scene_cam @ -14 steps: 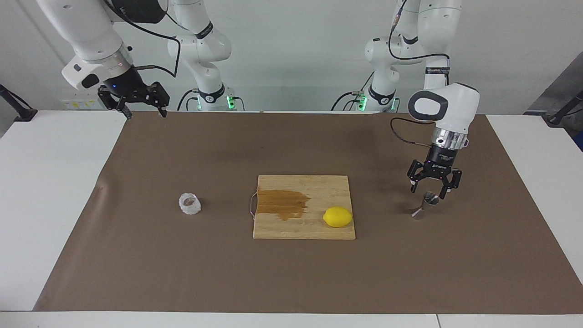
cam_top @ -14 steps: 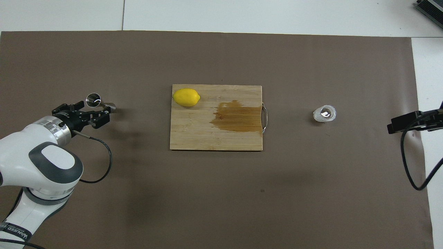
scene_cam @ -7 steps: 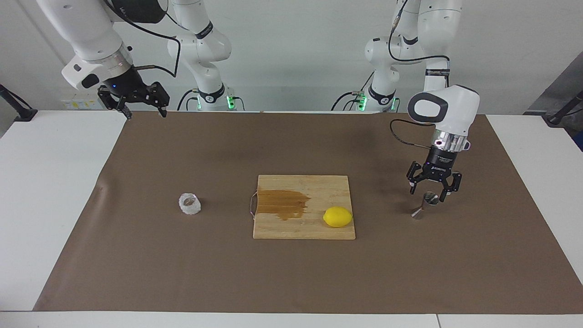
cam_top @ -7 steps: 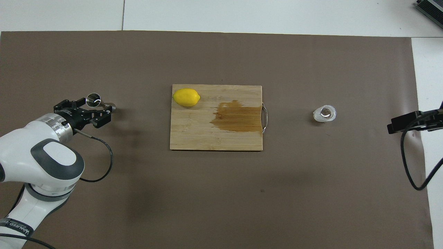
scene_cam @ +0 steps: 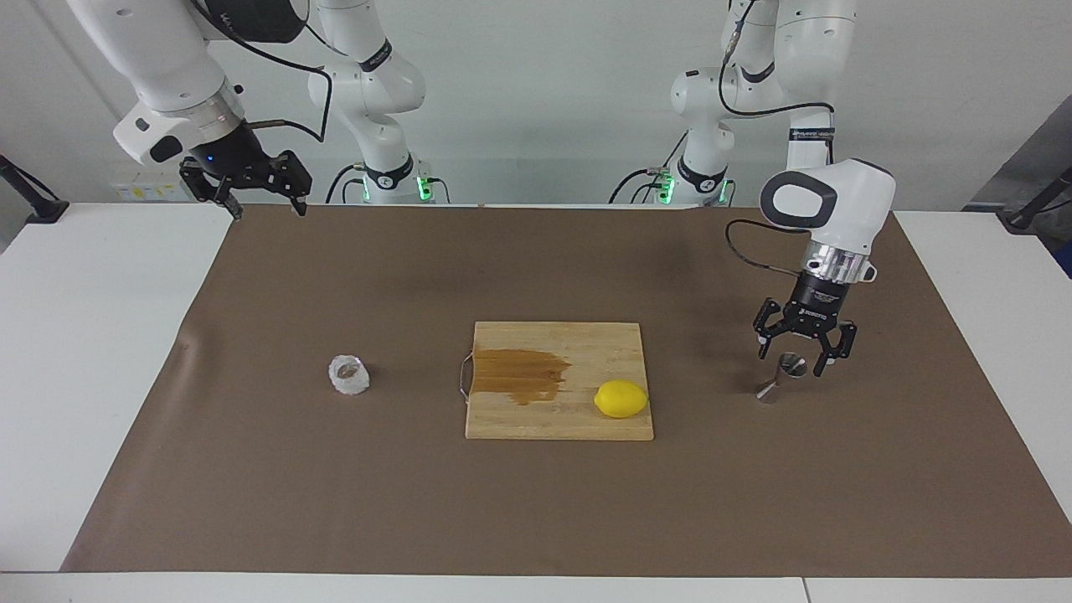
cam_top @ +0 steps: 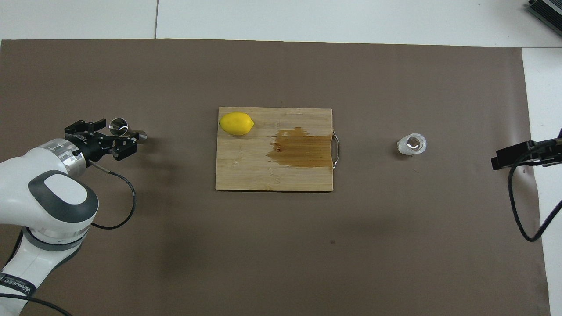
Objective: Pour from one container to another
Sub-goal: 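Close the left gripper on the small metal cup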
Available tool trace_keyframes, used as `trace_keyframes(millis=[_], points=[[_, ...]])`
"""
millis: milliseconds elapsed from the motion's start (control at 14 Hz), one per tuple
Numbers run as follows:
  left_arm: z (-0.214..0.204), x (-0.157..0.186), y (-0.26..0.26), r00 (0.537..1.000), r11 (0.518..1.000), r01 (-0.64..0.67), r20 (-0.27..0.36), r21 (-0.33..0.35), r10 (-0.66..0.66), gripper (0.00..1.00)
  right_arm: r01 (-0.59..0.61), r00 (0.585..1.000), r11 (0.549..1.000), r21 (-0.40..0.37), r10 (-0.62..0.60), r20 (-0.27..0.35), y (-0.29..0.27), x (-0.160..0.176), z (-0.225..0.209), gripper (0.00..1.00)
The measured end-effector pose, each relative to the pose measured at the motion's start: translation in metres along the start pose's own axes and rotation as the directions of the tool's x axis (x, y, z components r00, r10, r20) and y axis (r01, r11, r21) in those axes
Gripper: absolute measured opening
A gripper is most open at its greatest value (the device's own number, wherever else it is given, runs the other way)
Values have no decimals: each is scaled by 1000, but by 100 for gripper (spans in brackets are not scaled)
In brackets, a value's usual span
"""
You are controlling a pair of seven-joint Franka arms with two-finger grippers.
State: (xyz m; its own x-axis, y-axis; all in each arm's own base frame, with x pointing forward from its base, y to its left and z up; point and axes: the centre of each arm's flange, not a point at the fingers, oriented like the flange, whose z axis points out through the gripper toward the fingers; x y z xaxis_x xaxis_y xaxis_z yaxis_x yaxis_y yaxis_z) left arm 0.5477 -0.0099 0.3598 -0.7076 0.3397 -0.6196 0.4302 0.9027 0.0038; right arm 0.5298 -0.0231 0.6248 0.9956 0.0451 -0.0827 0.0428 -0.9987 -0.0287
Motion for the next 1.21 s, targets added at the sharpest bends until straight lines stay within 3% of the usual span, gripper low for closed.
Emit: trace_keyframes(millis=[571,714,857,1214], points=[[0,1,2,1000,1000,15,4,0,-15,100,0,1000,1000,0,0,0,0,0,0,100],[-1,0,3,1000,1000,18,8,-2,-18,96,0,1000,1000,0,0,0,0,0,0,100],[-2,-1,4,1000,1000,19,10,-4,-19,82,0,1000,1000,0,0,0,0,0,0,100],[-1,-1,5,1000,1000,19,11,-5,-19,78,0,1000,1000,0,0,0,0,0,0,100]])
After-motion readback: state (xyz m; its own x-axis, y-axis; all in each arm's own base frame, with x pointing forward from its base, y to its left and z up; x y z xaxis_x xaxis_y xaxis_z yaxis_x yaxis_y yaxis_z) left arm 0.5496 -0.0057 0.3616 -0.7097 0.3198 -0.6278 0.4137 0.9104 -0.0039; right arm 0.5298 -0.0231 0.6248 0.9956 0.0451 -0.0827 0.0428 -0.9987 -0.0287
